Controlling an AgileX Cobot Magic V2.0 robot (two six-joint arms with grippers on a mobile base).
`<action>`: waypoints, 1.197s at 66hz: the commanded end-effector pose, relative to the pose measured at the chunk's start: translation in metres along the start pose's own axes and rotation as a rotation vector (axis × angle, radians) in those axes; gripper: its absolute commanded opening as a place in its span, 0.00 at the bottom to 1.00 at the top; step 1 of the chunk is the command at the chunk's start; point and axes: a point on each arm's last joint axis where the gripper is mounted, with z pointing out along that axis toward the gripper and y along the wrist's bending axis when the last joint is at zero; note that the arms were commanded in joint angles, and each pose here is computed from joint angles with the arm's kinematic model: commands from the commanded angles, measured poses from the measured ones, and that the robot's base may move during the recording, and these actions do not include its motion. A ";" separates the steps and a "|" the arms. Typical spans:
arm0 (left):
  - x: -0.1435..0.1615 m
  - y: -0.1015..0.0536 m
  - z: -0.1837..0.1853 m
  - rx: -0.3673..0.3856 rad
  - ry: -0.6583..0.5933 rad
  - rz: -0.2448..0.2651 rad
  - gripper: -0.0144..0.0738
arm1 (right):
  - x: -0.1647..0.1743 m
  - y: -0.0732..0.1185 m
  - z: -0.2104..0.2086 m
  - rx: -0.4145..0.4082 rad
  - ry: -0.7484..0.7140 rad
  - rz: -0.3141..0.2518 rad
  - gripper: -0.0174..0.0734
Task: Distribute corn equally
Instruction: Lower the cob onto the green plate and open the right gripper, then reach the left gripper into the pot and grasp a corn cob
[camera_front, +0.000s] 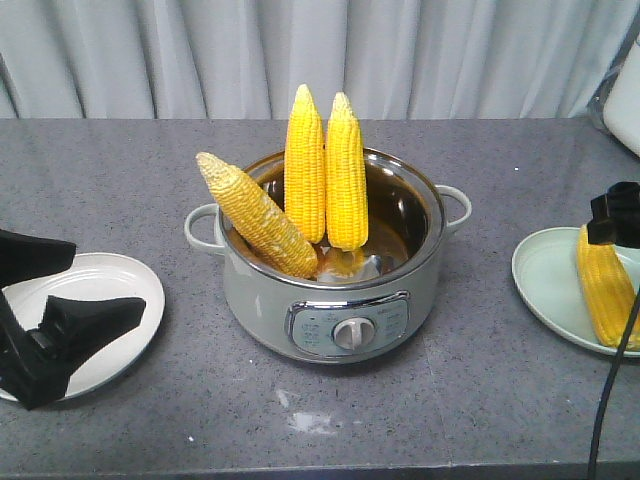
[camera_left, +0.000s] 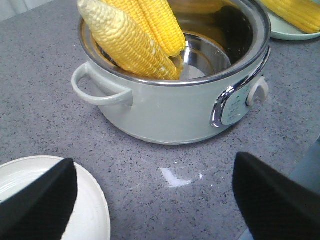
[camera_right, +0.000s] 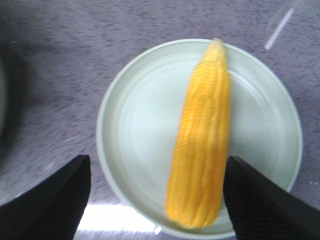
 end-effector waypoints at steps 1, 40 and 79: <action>-0.014 0.001 -0.006 -0.026 -0.092 -0.010 0.83 | 0.007 0.010 -0.031 -0.031 -0.139 -0.025 0.77; -0.015 0.001 -0.006 -0.033 -0.103 -0.013 0.83 | 0.107 0.053 -0.081 -0.054 -0.249 -0.209 0.70; -0.038 0.017 -0.001 -0.129 -0.282 -0.115 0.90 | 0.123 0.052 -0.103 -0.060 -0.344 -0.205 0.70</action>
